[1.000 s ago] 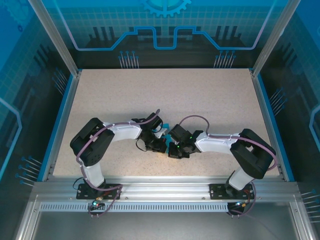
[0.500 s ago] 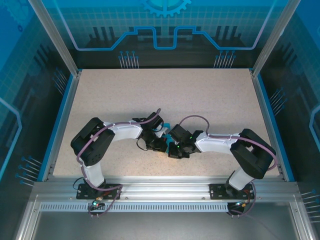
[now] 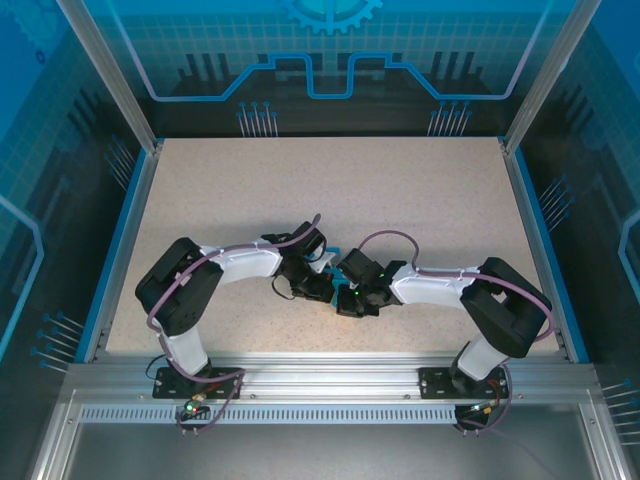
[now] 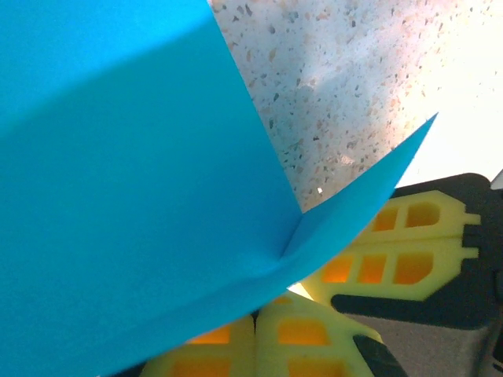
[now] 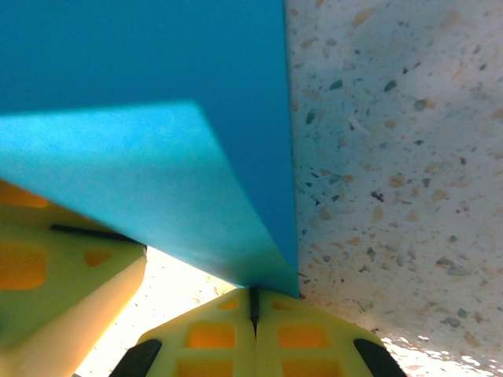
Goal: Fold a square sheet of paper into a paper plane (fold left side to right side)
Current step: Third fold the triangle at the center of the table.
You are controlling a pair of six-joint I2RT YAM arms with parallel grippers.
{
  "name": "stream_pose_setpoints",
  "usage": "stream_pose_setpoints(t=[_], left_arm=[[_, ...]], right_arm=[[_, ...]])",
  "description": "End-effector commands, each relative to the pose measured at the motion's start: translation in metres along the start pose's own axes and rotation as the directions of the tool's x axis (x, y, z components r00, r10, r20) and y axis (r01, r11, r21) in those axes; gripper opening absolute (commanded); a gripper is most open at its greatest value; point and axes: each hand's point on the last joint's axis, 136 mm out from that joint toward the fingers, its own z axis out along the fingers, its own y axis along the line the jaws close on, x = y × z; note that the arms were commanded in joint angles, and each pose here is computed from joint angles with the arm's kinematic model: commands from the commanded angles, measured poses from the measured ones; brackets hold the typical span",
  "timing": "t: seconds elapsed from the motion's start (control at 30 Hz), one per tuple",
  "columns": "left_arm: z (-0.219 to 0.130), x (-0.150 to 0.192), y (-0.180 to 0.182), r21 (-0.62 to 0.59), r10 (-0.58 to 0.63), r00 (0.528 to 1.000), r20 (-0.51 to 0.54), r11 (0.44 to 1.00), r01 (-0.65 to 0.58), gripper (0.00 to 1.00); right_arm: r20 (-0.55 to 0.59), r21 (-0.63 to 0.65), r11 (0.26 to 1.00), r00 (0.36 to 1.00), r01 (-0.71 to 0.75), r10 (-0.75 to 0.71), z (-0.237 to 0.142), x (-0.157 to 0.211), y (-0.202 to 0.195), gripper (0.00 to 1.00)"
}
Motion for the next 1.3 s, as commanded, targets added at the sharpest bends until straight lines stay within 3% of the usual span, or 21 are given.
stream_pose_setpoints(t=[0.0, 0.2, 0.53, 1.27], left_arm=[[-0.014, 0.001, -0.013, 0.013, 0.052, 0.999, 0.001, 0.999, -0.053, 0.04], [-0.02, 0.007, -0.011, -0.01, 0.046, 0.999, -0.011, 0.999, -0.046, 0.08], [-0.007, -0.009, -0.023, 0.063, 0.054, 0.999, -0.005, 0.997, -0.053, 0.06], [0.015, 0.001, 0.01, -0.048, 0.031, 0.998, -0.061, 0.998, -0.034, 0.04]], right_arm=[[-0.117, 0.175, 0.984, 0.992, -0.023, 0.044, 0.013, 0.032, -0.05, 0.0], [-0.12, 0.169, 0.985, 0.992, -0.022, 0.042, 0.015, 0.031, -0.048, 0.0], [-0.118, 0.166, 0.986, 0.992, -0.022, 0.042, 0.014, 0.031, -0.048, 0.0], [-0.129, 0.176, 0.984, 0.991, -0.023, 0.046, 0.017, 0.034, -0.051, 0.0]])
